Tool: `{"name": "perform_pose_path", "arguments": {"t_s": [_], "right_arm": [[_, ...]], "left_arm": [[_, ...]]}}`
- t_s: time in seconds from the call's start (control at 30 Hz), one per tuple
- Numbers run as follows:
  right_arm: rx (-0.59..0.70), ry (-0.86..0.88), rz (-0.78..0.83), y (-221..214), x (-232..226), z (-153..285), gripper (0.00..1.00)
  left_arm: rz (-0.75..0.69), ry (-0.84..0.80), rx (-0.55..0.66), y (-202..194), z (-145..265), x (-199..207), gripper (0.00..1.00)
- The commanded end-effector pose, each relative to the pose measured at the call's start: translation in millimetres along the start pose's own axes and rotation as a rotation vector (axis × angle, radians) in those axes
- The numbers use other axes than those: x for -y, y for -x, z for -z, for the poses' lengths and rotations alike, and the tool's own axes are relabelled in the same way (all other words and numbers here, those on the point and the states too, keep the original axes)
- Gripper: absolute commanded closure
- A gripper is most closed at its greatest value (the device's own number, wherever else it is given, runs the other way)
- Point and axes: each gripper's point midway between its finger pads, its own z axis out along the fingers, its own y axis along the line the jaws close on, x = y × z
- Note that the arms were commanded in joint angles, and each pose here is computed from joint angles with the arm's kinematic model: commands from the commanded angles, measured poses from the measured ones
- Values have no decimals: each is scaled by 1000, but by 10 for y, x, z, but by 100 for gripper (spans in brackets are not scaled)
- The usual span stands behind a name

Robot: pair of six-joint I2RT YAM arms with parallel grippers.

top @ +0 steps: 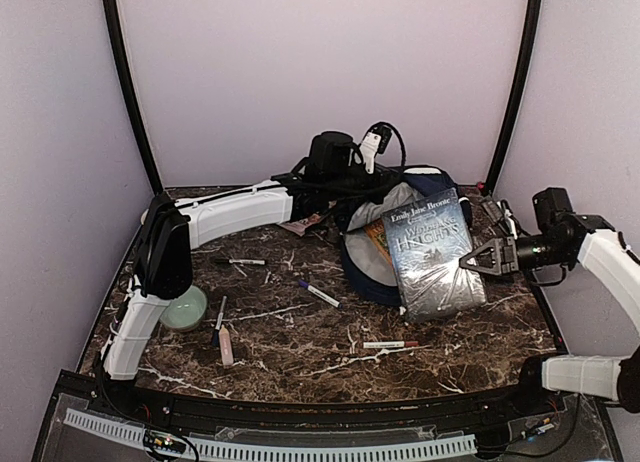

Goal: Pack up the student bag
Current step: Place the book in the largest pocket of the bag.

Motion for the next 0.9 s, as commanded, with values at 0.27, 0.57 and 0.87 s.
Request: {"name": "perform_pose_path", "arguments": {"t_s": [0.27,0.57,0.87], "right_arm": [[-98,120,-59,-12,172,-476,100],[-226,117,-148,-92,602,-964,100],[-218,160,-288,-107,875,-1109,100]], "left_arm": [[53,-93,236,1130,530,309,100],[40,-133,219,1079,593,703,100],[-11,-114,218,1045,816,910,100]]}}
